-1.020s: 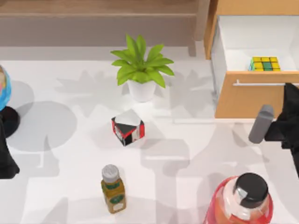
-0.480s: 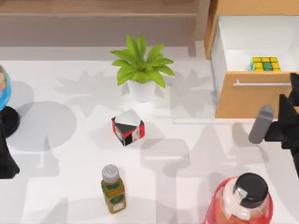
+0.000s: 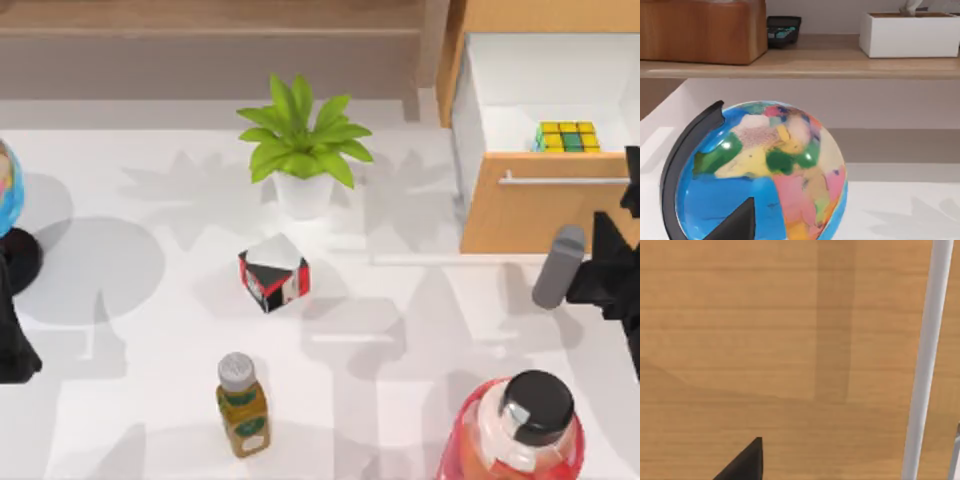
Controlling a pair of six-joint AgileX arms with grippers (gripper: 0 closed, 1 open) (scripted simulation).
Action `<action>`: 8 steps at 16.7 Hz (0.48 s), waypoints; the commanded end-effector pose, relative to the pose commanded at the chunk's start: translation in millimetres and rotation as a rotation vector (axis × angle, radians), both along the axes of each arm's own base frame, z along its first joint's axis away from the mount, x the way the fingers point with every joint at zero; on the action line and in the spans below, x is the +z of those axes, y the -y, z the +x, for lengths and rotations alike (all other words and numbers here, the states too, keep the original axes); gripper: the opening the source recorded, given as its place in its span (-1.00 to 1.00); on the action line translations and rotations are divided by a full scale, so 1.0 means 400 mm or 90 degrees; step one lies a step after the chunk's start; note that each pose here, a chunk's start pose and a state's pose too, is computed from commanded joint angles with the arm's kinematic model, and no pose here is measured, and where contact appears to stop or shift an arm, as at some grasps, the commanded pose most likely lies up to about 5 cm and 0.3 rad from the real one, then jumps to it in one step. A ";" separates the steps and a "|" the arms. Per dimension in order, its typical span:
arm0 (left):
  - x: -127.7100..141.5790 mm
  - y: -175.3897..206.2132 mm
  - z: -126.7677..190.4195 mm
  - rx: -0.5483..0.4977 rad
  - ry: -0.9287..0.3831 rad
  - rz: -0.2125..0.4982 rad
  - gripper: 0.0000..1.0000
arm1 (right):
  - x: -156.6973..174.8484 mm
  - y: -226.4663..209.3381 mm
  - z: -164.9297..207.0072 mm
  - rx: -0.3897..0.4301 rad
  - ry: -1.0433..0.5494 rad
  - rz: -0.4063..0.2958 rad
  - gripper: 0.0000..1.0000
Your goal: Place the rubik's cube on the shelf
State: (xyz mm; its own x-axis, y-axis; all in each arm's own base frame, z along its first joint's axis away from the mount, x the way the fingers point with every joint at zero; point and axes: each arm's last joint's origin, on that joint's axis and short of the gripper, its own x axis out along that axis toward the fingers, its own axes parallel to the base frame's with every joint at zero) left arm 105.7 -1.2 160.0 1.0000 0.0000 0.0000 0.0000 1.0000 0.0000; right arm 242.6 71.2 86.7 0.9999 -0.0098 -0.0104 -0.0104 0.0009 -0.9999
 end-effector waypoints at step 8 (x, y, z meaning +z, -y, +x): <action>0.000 0.000 0.000 0.000 0.000 0.000 1.00 | 0.000 -0.001 -0.049 0.000 0.001 0.000 1.00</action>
State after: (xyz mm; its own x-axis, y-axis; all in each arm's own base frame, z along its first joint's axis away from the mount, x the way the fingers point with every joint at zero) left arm 105.7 -1.2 160.0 1.0000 0.0000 0.0000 0.0000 1.0000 0.0000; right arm 223.1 71.4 86.9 0.9999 -0.0102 -0.0090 -0.0089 0.0014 -1.0000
